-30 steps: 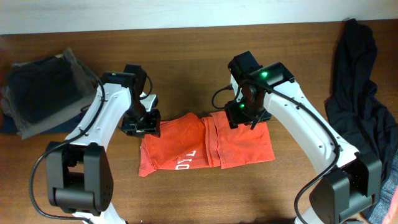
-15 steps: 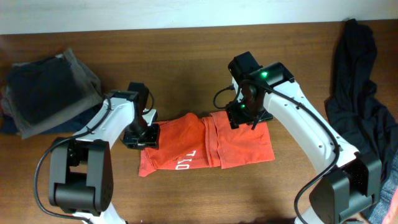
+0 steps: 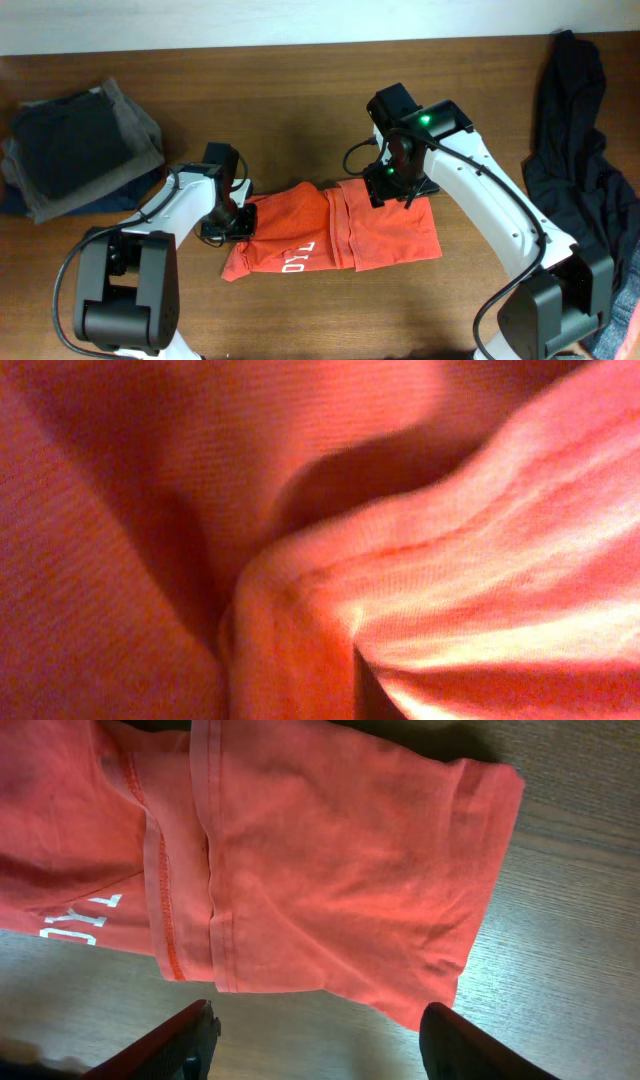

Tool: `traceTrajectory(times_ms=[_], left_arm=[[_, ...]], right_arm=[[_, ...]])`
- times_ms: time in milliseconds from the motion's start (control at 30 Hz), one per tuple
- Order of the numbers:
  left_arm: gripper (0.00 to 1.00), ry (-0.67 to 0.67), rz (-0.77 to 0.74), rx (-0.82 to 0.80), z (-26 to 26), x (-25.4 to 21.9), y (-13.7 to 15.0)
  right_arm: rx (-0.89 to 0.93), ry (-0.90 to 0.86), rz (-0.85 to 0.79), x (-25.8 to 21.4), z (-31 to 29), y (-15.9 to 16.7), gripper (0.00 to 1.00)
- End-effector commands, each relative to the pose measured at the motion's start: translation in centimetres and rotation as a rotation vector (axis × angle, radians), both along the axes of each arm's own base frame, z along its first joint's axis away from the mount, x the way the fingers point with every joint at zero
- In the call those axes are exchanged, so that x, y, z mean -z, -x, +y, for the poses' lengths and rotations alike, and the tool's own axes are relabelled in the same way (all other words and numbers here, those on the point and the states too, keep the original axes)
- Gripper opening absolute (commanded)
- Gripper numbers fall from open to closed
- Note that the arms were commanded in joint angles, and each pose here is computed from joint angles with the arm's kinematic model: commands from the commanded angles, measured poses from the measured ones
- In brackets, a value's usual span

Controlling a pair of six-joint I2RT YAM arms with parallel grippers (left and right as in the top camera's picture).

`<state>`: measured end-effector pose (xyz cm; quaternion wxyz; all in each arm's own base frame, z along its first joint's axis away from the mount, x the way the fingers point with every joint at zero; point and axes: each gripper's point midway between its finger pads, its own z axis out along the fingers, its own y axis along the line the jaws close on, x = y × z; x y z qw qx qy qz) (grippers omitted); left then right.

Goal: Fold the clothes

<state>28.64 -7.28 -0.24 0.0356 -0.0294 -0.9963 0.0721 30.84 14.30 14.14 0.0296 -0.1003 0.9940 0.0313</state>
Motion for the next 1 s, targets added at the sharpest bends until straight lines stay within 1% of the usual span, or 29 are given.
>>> traceTrajectory(times_ms=[0, 167, 267, 300, 400, 600, 667, 700, 800, 833, 900, 967], left_arm=[[0.01, 0.032, 0.013, -0.013, -0.3, 0.8, 0.3], [0.00, 0.019, -0.010, -0.085, 2.0, -0.3, -1.1], [0.00, -0.019, -0.044, -0.142, 5.0, -2.1, -2.3], [0.00, -0.019, -0.058, -0.153, 5.8, -2.8, -2.7], [0.00, -0.023, -0.110, -0.227, 8.6, -4.9, -4.1], [0.01, -0.015, -0.177, -0.343, 12.5, -8.1, -5.7], [0.01, 0.050, -0.186, -0.360, 12.1, -9.3, -6.1], [0.01, 0.110, -0.191, -0.360, 11.2, -10.0, -6.5], [0.01, 0.313, -0.200, -0.338, 7.7, -12.6, -7.2], [0.01, 0.429, -0.201, -0.305, 5.0, -14.0, -7.5], [0.01, 0.494, -0.193, -0.264, 2.8, -14.7, -7.3], [0.01, 0.504, -0.168, -0.212, 0.7, -14.7, -6.8]], right_arm=[[0.010, 0.016, -0.012, -0.4, -0.2, -0.1, 0.70], [0.031, 0.057, -0.017, -0.4, -1.5, -0.3, 0.70], [0.098, 0.082, -0.024, -0.4, -3.4, -1.0, 0.71], [0.115, 0.082, -0.022, -0.4, -4.0, -1.1, 0.73], [0.168, 0.085, -0.017, -0.4, -6.0, -1.6, 0.75], [0.191, 0.095, 0.003, -0.2, -9.1, -1.9, 0.76], [0.204, 0.097, 0.009, -0.2, -9.8, -1.9, 0.76], [0.205, 0.098, 0.013, -0.1, -10.1, -1.9, 0.76], [0.202, 0.102, 0.024, 0.2, -10.6, -1.7, 0.76], [0.198, 0.104, 0.033, 0.5, -10.7, -1.5, 0.76], [0.197, 0.107, 0.044, 0.8, -10.7, -1.2, 0.76], [0.197, 0.108, 0.051, 1.0, -10.7, -1.0, 0.76]])
